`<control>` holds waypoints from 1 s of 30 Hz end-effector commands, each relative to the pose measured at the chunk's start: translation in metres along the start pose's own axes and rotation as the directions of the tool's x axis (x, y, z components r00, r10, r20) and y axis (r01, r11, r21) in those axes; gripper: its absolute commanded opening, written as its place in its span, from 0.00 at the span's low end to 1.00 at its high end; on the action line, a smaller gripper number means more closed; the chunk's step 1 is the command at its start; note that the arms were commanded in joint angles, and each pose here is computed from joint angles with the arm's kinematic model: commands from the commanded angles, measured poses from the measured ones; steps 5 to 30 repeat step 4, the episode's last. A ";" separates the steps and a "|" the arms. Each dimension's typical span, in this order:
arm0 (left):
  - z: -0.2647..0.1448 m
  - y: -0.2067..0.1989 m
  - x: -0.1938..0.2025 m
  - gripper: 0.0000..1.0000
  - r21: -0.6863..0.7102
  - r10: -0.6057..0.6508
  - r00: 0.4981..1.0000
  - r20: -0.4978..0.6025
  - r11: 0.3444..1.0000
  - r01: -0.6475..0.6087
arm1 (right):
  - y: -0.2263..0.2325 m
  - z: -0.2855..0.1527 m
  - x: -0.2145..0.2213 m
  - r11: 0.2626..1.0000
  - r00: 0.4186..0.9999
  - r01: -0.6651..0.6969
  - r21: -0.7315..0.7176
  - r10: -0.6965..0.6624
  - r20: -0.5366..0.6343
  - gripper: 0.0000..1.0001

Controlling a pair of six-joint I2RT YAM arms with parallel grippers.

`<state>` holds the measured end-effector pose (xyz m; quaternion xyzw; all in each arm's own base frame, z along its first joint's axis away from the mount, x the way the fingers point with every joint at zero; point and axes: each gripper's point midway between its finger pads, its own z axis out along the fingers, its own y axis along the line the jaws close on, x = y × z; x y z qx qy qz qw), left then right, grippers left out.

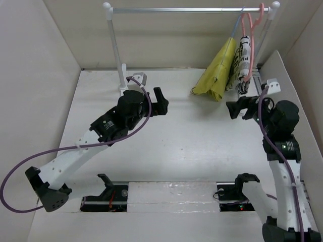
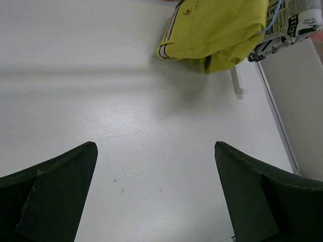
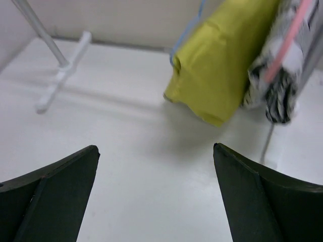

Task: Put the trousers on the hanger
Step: Reset both arms

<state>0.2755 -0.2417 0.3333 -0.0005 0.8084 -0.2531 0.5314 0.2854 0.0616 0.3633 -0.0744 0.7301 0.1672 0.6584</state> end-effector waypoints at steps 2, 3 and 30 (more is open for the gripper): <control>0.000 0.006 0.018 0.99 0.003 -0.035 0.999 -0.032 0.999 0.035 | -0.013 -0.036 0.057 0.993 0.987 0.074 0.093 -0.060 -0.150 1.00; 0.002 0.005 0.022 0.99 0.004 -0.036 0.998 -0.043 0.999 0.037 | -0.011 -0.038 0.056 0.993 0.987 0.080 0.087 -0.066 -0.145 1.00; 0.002 0.001 0.016 0.99 0.017 -0.042 0.999 -0.035 0.999 0.042 | -0.011 -0.039 0.053 0.993 0.987 0.085 0.087 -0.073 -0.141 1.00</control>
